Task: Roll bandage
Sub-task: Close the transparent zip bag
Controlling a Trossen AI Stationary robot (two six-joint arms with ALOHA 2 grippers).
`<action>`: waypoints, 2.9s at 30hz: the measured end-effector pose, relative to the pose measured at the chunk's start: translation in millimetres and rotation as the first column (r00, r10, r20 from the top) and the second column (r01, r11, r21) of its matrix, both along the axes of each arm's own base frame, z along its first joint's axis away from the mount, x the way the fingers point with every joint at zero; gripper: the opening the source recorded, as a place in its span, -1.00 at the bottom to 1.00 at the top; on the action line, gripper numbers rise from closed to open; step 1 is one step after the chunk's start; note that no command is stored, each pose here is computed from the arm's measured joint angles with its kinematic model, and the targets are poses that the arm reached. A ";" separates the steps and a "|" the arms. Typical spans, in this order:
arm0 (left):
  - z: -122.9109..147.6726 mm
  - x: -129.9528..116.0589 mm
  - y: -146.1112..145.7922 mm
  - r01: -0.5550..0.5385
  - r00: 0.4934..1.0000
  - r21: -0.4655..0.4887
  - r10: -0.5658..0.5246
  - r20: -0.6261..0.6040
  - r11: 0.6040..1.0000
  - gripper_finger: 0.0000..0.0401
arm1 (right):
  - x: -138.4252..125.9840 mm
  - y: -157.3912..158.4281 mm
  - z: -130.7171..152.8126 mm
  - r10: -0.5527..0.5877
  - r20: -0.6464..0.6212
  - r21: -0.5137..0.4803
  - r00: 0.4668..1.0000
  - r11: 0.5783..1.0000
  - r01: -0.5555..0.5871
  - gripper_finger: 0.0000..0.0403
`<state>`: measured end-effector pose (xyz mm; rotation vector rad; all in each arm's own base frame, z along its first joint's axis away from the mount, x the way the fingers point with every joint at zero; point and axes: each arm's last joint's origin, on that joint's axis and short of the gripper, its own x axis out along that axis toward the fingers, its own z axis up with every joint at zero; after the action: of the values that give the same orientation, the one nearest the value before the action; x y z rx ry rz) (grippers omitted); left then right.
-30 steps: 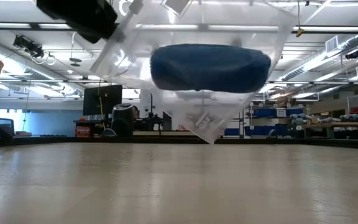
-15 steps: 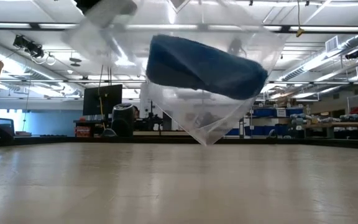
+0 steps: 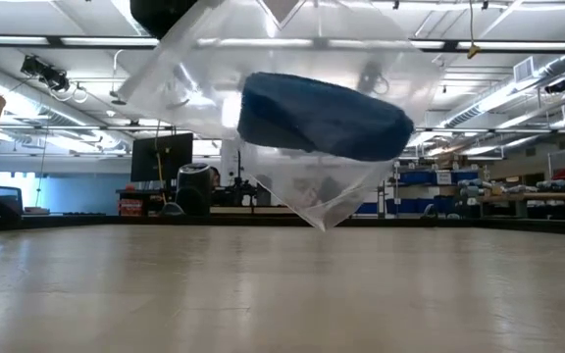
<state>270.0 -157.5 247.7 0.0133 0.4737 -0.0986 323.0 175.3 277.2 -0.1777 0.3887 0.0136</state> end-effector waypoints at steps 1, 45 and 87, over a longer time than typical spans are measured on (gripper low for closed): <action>0.1 1.0 1.7 -0.019 1.000 -0.020 0.019 -0.001 1.000 -0.37 | 0.0 0.0 0.0 0.000 0.000 -0.001 1.000 1.000 0.000 -1.00; -3.5 8.5 1.7 -0.081 0.996 -0.048 0.083 0.030 0.996 -0.59 | -10.0 9.8 7.0 -0.044 0.049 -0.064 0.998 0.997 0.047 -1.00; -16.2 -3.9 1.1 -0.121 0.987 0.041 0.125 -0.104 0.992 -0.89 | -9.3 9.6 5.1 -0.039 0.041 -0.075 0.998 0.996 0.042 -1.00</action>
<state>266.1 -156.4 231.5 0.0129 0.5811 0.0306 313.7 184.8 282.3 -0.2447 0.3530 -0.0443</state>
